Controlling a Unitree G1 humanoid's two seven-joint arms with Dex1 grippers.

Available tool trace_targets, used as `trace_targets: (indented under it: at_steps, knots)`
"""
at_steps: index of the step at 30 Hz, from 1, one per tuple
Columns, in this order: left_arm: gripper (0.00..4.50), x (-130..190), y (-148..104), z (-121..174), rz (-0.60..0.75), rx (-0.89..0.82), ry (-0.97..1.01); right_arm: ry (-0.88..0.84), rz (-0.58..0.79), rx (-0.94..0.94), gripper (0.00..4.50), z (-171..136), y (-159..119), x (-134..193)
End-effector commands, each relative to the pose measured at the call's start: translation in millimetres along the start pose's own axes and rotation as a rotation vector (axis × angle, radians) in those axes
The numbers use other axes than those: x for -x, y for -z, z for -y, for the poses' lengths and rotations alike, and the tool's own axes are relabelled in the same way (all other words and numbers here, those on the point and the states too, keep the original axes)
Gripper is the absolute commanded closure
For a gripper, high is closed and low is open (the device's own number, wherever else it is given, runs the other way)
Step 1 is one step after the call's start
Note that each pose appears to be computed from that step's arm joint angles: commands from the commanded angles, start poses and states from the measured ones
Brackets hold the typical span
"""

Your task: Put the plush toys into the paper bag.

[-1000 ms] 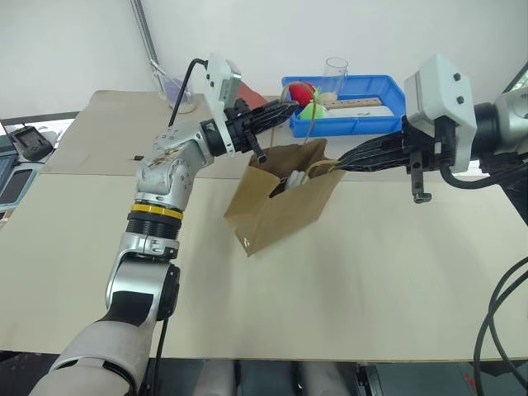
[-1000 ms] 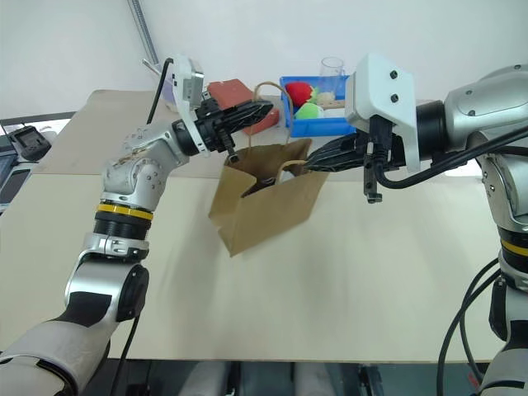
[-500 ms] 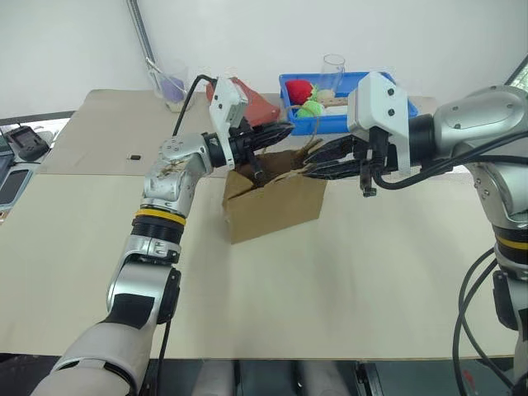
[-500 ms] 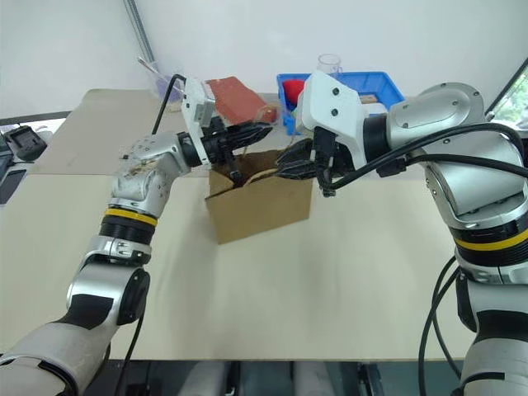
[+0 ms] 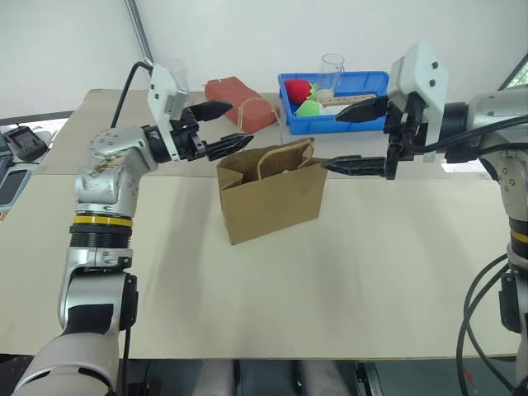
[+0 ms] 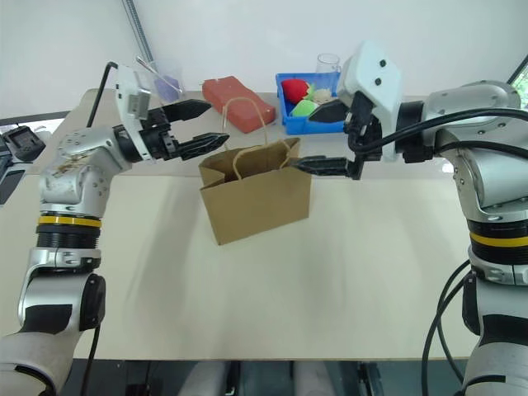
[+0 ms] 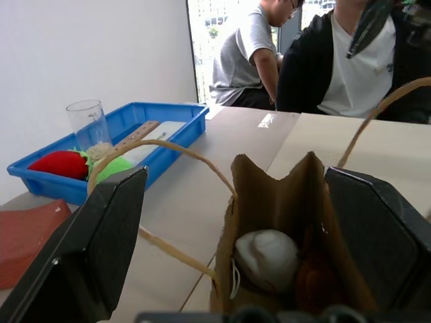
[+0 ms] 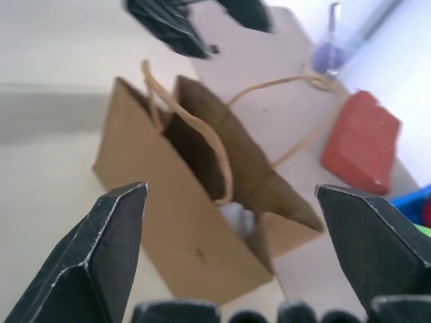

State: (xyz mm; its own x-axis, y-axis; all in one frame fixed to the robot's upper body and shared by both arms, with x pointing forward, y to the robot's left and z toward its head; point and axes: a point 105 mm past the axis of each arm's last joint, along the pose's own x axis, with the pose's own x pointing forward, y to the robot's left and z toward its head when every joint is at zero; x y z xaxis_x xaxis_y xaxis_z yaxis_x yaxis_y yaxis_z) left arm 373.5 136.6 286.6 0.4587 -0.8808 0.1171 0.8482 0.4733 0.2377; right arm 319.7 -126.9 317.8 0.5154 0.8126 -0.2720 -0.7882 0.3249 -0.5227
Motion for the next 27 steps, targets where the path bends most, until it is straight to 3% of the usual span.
trace_targets:
  at_steps: [1,5,10,18,27]
  knots:
    - [0.00,17.9,-22.7,1.8,0.055,0.001,0.001,0.074,0.050,0.006,0.03,9.6,-11.3,15.4]
    - [0.00,44.5,-12.4,6.9,0.026,0.083,0.012,0.106,0.053,-0.026,0.03,11.3,-4.8,24.6]
    - [0.00,65.0,22.3,21.2,-0.083,0.096,0.033,0.046,0.054,-0.053,0.03,-2.7,0.0,28.3]
    - [0.00,56.4,52.5,51.4,-0.115,0.111,0.072,-0.106,0.049,-0.091,0.03,-36.1,4.3,27.5]
    - [0.00,41.4,66.6,36.6,-0.096,0.065,-0.057,-0.167,0.063,-0.114,0.03,-54.9,1.0,23.5]
